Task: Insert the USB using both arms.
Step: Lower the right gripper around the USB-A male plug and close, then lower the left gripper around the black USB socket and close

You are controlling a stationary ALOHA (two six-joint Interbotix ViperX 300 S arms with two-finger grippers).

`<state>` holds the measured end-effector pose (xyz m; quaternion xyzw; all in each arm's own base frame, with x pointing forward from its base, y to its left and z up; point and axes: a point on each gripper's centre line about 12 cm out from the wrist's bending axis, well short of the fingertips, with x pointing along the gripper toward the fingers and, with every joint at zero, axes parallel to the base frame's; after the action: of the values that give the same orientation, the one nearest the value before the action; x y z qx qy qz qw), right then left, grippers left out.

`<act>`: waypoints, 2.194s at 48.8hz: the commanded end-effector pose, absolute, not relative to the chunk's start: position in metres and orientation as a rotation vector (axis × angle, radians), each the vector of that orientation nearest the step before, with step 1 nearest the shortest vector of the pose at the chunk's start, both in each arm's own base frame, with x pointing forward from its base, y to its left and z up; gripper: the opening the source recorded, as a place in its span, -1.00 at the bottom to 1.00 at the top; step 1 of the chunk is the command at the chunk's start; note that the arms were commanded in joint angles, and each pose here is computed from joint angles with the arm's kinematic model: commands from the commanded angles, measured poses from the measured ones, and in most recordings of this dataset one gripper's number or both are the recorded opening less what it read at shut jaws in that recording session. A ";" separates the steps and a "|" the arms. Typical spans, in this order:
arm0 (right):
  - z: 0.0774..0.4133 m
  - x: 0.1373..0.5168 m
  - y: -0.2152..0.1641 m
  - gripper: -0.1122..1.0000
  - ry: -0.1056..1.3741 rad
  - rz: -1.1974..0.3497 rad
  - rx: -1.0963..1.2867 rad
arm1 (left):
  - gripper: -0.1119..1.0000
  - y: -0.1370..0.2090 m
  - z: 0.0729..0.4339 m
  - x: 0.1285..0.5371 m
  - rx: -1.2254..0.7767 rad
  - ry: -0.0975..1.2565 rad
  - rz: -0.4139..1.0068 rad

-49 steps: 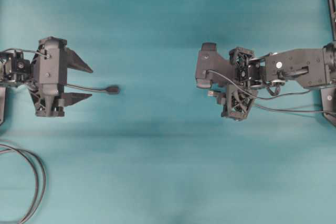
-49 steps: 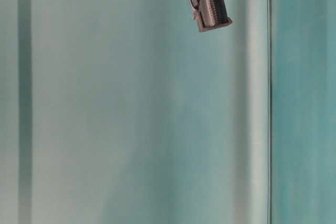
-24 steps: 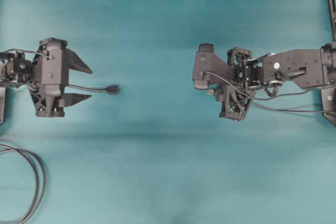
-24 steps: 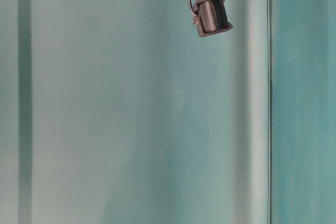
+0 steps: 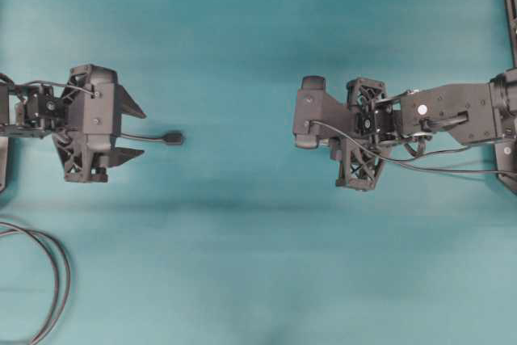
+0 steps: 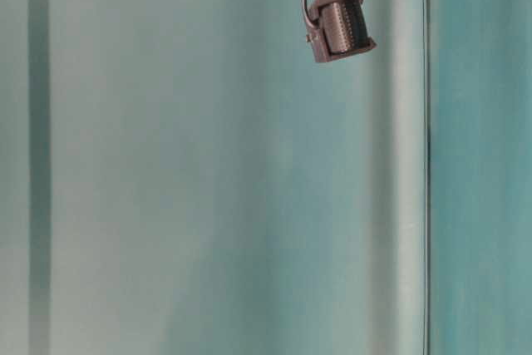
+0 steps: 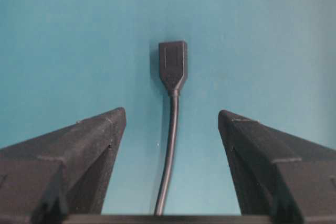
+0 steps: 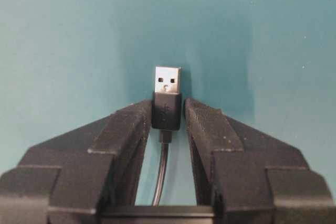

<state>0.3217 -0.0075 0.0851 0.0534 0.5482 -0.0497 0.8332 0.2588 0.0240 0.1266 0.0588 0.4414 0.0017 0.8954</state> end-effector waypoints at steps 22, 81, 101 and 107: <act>0.075 0.322 0.001 -0.26 1.193 -0.091 0.108 | 0.68 0.039 0.125 0.281 0.123 0.856 0.047; 0.074 0.318 0.001 -0.27 1.216 -0.092 0.104 | 0.54 0.024 0.086 0.305 0.112 0.968 -0.006; 0.075 0.320 0.001 -0.31 1.210 -0.089 0.102 | 0.37 0.022 0.081 0.303 0.115 0.979 -0.014; 0.077 0.321 0.001 -0.31 1.205 -0.090 0.103 | 0.28 0.022 0.077 0.302 0.119 0.992 -0.018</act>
<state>0.3229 -0.0068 0.0864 0.0519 0.5546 -0.0498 0.8290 0.3016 0.0241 0.0795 0.0569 0.4716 -0.0054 0.8799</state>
